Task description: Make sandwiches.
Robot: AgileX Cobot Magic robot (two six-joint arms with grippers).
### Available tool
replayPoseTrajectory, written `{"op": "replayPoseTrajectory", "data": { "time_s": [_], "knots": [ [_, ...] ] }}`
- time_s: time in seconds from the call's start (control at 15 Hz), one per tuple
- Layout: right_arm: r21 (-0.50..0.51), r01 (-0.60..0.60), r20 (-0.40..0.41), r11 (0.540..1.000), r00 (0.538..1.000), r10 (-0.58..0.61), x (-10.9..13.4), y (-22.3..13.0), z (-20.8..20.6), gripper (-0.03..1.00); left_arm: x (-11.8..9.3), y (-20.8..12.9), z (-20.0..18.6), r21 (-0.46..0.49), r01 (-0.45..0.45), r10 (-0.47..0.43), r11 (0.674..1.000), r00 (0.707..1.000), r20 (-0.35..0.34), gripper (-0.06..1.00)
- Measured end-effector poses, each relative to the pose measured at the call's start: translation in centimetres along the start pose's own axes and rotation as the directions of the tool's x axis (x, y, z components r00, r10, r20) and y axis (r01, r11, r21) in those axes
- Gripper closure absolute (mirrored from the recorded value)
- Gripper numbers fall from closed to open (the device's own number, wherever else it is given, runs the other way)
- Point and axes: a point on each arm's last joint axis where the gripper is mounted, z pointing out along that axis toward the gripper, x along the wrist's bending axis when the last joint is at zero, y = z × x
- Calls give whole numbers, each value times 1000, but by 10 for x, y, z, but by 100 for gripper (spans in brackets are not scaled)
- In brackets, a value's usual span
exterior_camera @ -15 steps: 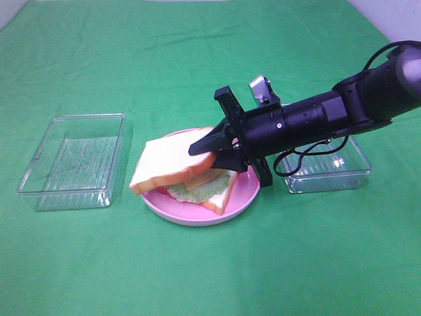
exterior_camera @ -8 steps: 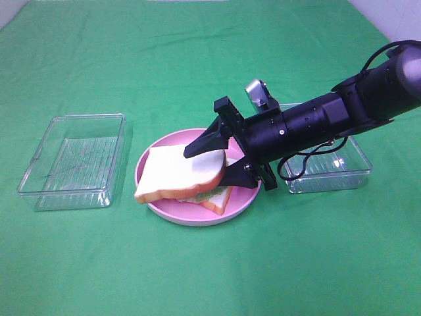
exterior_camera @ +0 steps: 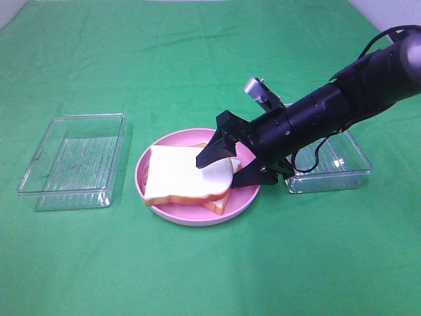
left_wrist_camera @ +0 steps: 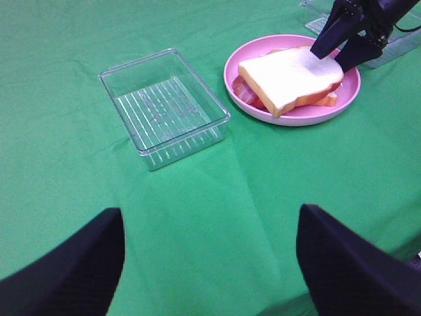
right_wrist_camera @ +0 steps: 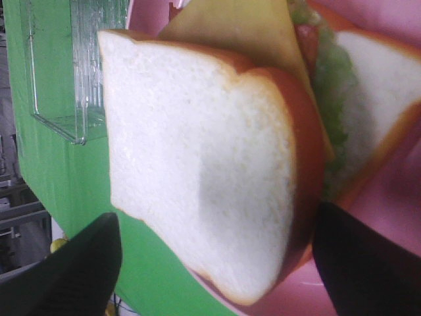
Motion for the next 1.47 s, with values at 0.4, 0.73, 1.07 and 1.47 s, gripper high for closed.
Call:
{"op": "replayPoseTrajectory", "data": {
  "time_s": [0.4, 0.73, 1.07, 1.47],
  "knots": [
    [-34, 158, 213, 987, 966, -147, 21, -3, -43, 21, 0, 0, 0, 0, 0, 0, 1000, 1000, -1, 25],
    [65, 263, 471, 963, 843, -262, 43, -27, -104, 21, 0, 0, 0, 0, 0, 0, 1000, 1000, -1, 25],
    [65, 279, 637, 958, 728, -255, 52, -107, -167, 21, 0, 0, 0, 0, 0, 0, 1000, 1000, -1, 25],
    [18, 351, 647, 936, 710, -279, 43, -233, -208, 21, 0, 0, 0, 0, -1, 1, 1000, 1000, 0, 25]
  ]
}}
